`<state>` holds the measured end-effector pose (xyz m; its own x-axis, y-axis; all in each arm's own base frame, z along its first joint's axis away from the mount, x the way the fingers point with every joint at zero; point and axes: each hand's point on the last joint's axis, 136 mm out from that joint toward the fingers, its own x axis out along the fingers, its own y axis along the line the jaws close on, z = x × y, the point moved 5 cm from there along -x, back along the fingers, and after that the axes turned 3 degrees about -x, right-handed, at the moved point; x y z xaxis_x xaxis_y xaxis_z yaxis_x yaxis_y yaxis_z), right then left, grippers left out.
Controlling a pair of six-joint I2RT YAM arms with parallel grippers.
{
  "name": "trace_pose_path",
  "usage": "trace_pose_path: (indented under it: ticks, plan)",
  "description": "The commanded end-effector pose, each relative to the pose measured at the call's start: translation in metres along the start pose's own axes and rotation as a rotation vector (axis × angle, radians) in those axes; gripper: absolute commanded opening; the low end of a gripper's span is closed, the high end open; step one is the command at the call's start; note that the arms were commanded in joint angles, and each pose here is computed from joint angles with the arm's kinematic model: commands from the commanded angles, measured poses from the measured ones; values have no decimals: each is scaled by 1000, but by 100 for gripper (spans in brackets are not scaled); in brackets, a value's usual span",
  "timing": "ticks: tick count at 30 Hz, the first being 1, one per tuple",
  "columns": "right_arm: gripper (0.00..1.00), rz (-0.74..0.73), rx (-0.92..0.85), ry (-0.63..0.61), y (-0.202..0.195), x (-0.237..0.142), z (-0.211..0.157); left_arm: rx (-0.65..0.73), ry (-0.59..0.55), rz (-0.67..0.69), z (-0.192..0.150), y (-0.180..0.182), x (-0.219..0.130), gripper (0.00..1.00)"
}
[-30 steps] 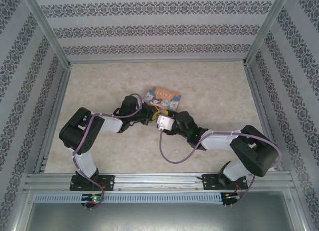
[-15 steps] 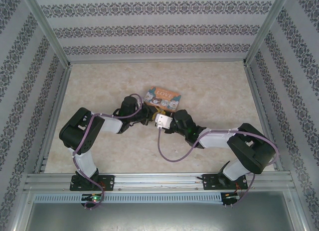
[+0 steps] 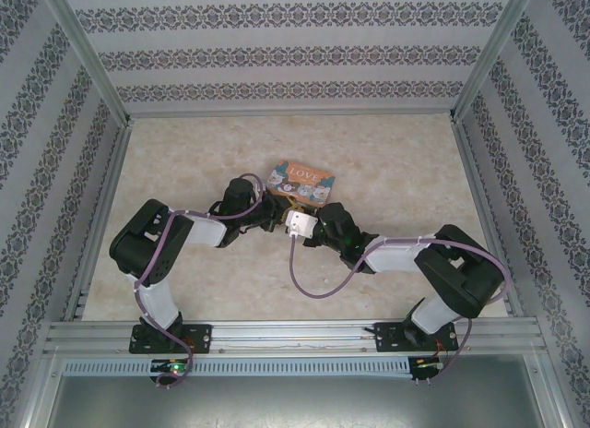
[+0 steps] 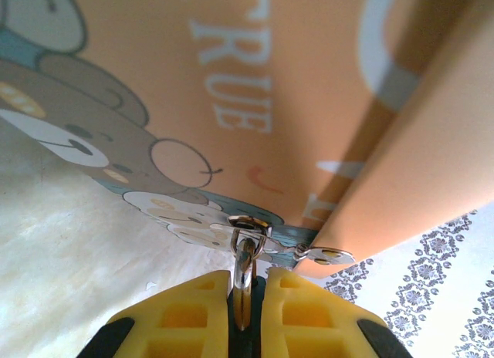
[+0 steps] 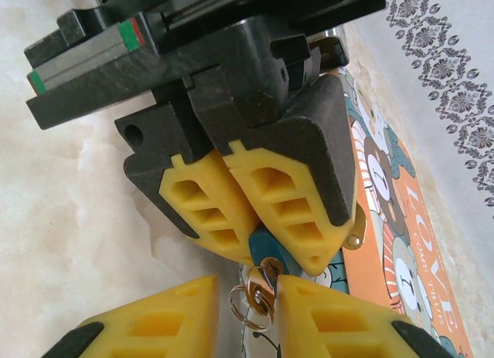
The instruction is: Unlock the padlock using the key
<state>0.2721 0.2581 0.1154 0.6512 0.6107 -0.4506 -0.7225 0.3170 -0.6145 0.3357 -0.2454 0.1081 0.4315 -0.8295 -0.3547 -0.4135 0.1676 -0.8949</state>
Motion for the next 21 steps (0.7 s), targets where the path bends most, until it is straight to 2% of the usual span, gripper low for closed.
trace_pose_path:
  ticks: [1,15,21]
  plan:
    - [24,-27,11,-15,-8,4,7,28,23,-48,-5,-9,3,0]
    - [11,-31,36,-17,-7,8,10,29,23,-46,-6,-9,4,0]
    - [0,-50,55,-15,-9,10,11,34,25,-48,-7,-11,5,0]
